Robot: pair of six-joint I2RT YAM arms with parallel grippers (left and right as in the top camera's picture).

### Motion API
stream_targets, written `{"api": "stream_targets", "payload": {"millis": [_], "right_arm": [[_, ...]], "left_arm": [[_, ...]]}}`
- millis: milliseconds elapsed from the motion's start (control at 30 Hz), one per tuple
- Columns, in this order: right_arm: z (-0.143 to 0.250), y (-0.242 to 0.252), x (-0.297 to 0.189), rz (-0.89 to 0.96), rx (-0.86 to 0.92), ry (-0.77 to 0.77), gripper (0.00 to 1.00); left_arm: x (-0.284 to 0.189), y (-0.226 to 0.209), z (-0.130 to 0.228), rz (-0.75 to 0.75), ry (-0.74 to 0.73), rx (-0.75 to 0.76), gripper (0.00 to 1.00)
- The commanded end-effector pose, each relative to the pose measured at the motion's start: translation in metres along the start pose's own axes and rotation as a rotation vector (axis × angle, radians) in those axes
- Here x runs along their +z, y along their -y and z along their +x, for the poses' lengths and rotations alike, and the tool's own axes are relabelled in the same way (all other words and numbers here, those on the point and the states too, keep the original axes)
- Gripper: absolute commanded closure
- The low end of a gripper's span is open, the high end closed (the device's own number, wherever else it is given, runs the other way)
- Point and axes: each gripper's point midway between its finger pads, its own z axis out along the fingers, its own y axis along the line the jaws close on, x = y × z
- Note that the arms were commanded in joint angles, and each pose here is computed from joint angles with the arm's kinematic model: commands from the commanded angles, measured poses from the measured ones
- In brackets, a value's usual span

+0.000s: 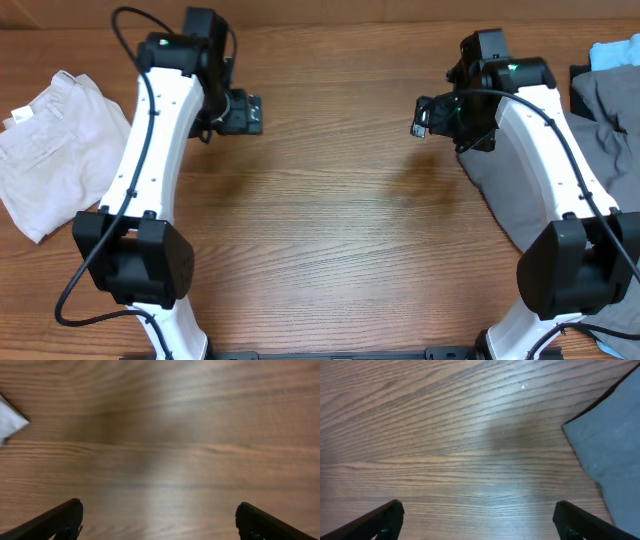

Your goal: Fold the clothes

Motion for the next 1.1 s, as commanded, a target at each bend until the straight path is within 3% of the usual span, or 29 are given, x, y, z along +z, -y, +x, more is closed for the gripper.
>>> {"api": "stream_targets", "payload": {"millis": [0,200,400,867,1067], "right_arm": [[-0.01,-0.004,-0.035,-0.004,-0.006,0.102,0.0],[-0.018,-0.005,-0.102,-0.009,0.015,0.34,0.0],[0.001,-0.004,-0.121,-0.042,0.001,0.444,0.0],[0.082,0.02,-0.135,-0.066,-0.01,0.575,0.0],[0.093,0.035,-0.144,-0.021,0.019,0.627,0.0]], "left_arm": [[-0.03,0.006,0.006,-0.015,0.062,0.021,0.0],[-0.098,0.012,0.007,-0.05,0.295,0.044,0.0],[-0.138,0.007,0.015,-0.033,0.428,0.041,0.0],[-0.127,-0.031,0.102,-0.041,0.57,0.009,0.0],[-0.12,-0.079,0.131,-0.102,0.596,-0.138,0.0]]}}
